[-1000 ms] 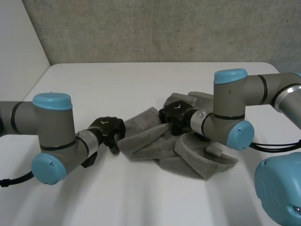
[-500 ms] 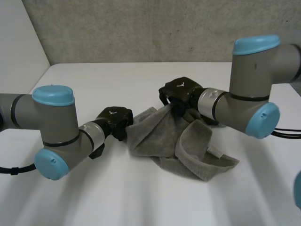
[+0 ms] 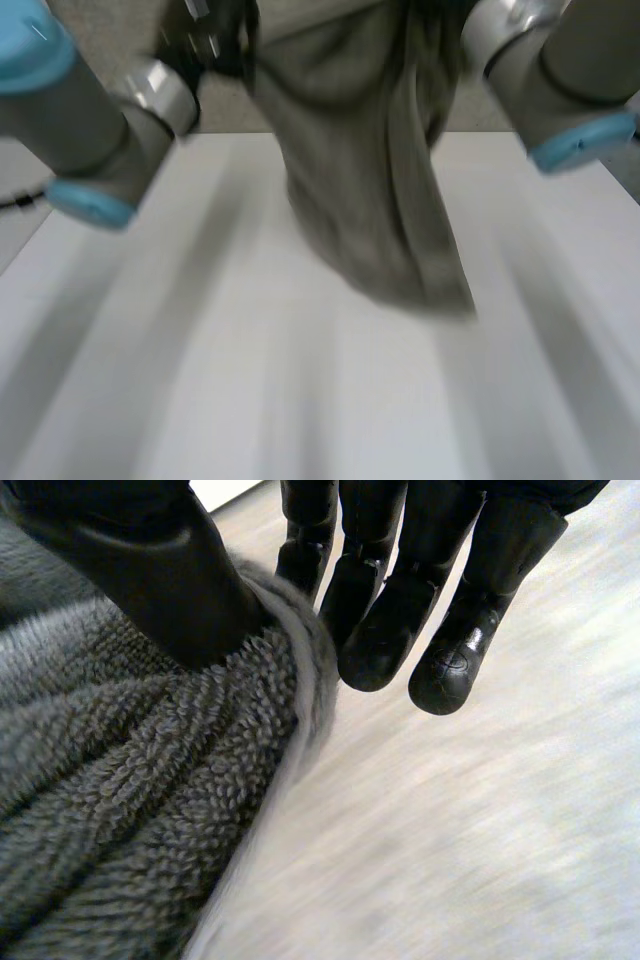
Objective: Fold the towel.
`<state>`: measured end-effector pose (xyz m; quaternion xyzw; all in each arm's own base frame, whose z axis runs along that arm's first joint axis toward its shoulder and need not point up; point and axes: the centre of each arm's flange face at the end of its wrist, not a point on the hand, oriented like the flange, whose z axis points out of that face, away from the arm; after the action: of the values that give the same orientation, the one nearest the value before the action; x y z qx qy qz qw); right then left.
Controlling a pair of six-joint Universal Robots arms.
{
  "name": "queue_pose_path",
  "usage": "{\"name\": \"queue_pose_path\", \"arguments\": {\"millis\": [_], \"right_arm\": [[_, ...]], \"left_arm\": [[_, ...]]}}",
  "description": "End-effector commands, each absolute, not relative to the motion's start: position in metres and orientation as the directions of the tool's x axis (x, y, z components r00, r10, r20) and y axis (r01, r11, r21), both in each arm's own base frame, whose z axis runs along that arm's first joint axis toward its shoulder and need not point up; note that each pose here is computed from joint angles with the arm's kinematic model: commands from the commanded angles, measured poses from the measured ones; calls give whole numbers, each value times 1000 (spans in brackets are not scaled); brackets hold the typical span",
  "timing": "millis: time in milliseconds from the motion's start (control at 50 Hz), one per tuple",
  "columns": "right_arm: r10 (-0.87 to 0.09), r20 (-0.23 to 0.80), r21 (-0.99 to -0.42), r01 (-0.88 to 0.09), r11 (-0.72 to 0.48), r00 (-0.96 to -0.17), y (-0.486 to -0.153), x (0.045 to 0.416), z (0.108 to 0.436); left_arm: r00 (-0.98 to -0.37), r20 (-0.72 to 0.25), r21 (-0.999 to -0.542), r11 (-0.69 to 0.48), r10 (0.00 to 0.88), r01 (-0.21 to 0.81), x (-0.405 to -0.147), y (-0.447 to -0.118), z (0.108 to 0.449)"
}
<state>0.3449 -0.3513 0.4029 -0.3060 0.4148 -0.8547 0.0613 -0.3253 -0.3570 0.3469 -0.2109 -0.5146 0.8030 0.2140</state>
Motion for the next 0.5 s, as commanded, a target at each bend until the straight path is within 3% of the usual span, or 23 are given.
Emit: {"name": "queue_pose_path", "arguments": {"millis": [20,60,80,140,160,180,200,220,240,260,280,340,360,380,400,500], "right_arm": [[-409,339,-733,35,-679,-847,-344,327,427],[-440,351,-764,19,-645,-826,-345,328,412],[-492,362,-810,-6,-586,-792,-344,331,389],[-543,364,-852,-35,-522,-757,-341,333,366],[-588,358,-889,-73,-452,-726,-338,334,343],[-624,355,-914,-118,-388,-696,-333,334,322],[-624,355,-914,-118,-388,-696,-333,334,322],[-651,357,-927,-171,-333,-670,-327,334,301],[-666,370,-928,-232,-291,-647,-322,332,281],[-666,370,-928,-232,-290,-647,-322,332,281],[-677,390,-920,-296,-256,-624,-317,328,262],[-686,408,-907,-352,-231,-602,-311,324,245],[-697,425,-890,-405,-207,-577,-305,320,226],[-715,424,-879,-442,-177,-556,-299,317,209],[-715,424,-879,-443,-177,-555,-299,317,209],[-760,367,-857,-512,-52,-537,-284,309,163]], "left_arm": [[-849,-97,-758,-591,520,-276,-308,-336,429],[-847,-96,-771,-578,524,-269,-307,-335,420],[-845,-93,-798,-547,526,-253,-306,-336,404],[-838,-88,-867,-455,539,-202,-306,-337,359],[-827,-89,-900,-401,555,-172,-305,-336,336],[-827,-89,-900,-400,555,-172,-305,-336,335],[-812,-87,-932,-335,576,-138,-304,-333,308],[-812,-87,-932,-335,577,-138,-304,-333,308],[-795,-88,-955,-277,600,-103,-304,-328,282],[-779,-90,-972,-224,621,-66,-302,-323,258],[-779,-90,-972,-224,621,-66,-302,-323,258],[-751,-109,-990,-142,652,20,-300,-311,210],[-750,-109,-990,-141,652,21,-300,-311,209],[-738,-134,-991,-113,661,78,-298,-303,187],[-725,-164,-986,-92,669,138,-295,-295,167],[-691,-236,-962,-63,683,266,-290,-280,131]]}}
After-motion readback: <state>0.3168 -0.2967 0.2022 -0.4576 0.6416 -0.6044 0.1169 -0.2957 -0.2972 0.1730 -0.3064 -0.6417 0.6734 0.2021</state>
